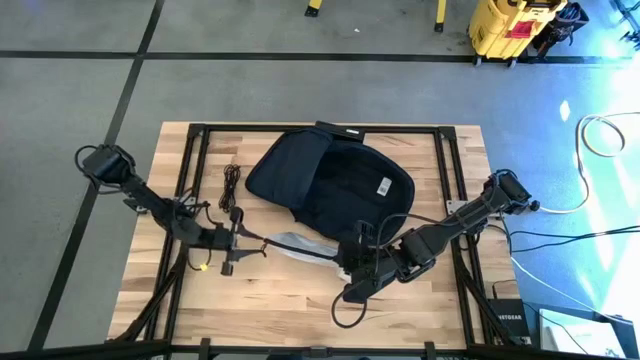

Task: Unpack backpack
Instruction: Open the transparent zip bag

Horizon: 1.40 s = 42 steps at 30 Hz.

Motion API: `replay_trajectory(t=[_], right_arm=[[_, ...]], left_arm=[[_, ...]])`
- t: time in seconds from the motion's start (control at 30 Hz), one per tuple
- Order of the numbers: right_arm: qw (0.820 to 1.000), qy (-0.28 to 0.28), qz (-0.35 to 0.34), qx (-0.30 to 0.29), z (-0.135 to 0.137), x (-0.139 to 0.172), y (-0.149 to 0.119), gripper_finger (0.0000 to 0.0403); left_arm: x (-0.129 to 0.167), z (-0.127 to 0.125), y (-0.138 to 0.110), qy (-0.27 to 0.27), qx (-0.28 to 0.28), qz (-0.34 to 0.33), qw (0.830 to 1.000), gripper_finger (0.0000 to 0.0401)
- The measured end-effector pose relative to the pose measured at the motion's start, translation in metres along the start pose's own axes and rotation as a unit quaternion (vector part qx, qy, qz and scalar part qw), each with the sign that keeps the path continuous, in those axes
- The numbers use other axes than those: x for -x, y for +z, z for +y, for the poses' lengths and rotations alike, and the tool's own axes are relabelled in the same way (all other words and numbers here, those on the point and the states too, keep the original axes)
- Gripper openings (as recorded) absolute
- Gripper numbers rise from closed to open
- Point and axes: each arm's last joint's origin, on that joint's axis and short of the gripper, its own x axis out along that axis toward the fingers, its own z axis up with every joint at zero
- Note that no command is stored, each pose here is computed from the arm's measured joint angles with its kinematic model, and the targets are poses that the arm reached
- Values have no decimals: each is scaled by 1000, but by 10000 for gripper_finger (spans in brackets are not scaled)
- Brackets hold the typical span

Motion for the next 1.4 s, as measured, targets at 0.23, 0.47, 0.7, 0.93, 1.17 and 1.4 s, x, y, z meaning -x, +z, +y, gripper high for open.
replay_trajectory(t=[0.23, 0.47, 0.7, 0.93, 1.17, 1.4], right_arm=[[1000, 0, -2, -2, 0, 0, 0, 0], [1000, -1, -4, -3, 0, 0, 1, 0], [1000, -1, -4, -3, 0, 0, 1, 0], [1000, -1, -4, -3, 0, 0, 1, 0], [1000, 2, -2, -3, 0, 0, 0, 0], [1000, 2, -2, -3, 0, 0, 0, 0]], left_arm=[[-21, 10, 13, 20, -23, -14, 999, 235], [-40, 18, 24, -49, -6, -22, 999, 262], [-42, 19, 22, -43, -22, -9, 999, 247], [-43, 23, 25, -48, -12, -23, 999, 180], [-44, 25, 24, -92, -2, -25, 995, 107], [-44, 23, 24, -119, -11, -29, 992, 14]])
